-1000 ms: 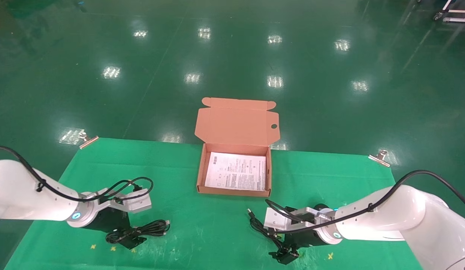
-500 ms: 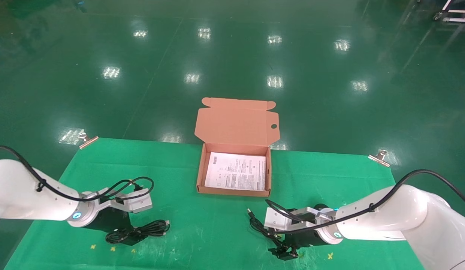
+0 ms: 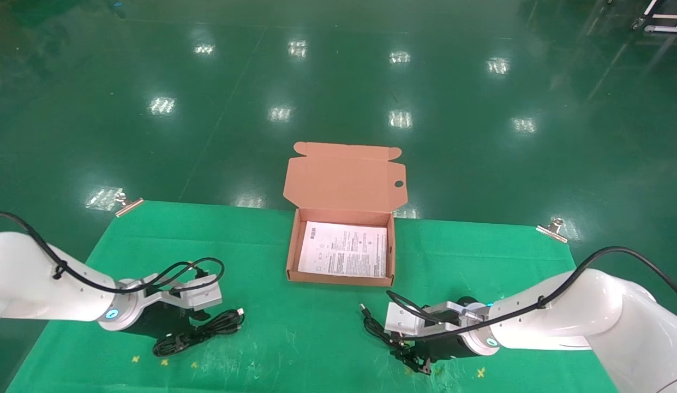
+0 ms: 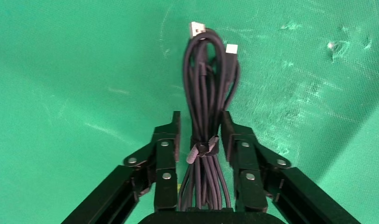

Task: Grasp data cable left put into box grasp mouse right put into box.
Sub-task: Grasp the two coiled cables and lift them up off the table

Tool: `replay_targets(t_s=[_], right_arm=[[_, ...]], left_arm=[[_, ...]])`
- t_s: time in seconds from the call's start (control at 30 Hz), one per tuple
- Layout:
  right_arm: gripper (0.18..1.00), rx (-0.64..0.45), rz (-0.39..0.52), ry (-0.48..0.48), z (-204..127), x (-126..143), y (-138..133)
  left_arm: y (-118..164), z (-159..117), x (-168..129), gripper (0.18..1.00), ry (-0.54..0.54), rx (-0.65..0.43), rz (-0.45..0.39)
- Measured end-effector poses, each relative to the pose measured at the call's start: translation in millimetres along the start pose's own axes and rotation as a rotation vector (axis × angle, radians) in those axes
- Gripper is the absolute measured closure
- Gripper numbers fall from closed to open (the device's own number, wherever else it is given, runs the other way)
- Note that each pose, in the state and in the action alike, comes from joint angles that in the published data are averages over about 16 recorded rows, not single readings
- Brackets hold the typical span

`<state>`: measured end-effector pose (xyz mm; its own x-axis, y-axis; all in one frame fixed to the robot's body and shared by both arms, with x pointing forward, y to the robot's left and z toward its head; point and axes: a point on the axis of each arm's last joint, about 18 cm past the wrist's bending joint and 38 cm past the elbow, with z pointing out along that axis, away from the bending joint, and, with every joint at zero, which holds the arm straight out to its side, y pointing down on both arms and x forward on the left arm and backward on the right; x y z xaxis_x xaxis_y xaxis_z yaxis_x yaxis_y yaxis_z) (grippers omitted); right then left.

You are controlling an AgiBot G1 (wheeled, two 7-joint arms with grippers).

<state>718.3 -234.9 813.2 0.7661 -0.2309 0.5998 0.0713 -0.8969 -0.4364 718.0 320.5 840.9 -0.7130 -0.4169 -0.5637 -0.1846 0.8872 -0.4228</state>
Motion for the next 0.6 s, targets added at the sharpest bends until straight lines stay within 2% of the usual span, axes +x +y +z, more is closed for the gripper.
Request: replay_targets(t_s=[0.13, 0.37, 0.6], right_arm=[[0.785, 0.0, 0.0, 0.0, 0, 0, 0], [0.889, 0.011, 0.015, 0.012, -7, 5, 1], [0.937, 0.07, 0.071, 0.108, -49, 34, 4]], left_arm=[[0, 0, 0, 0.754, 0.0, 0.0, 0.0], [0, -3, -2, 0.871, -0.005, 0.006, 0.013], [-7, -26, -18, 0.927, -0.069, 0.043, 0.084]])
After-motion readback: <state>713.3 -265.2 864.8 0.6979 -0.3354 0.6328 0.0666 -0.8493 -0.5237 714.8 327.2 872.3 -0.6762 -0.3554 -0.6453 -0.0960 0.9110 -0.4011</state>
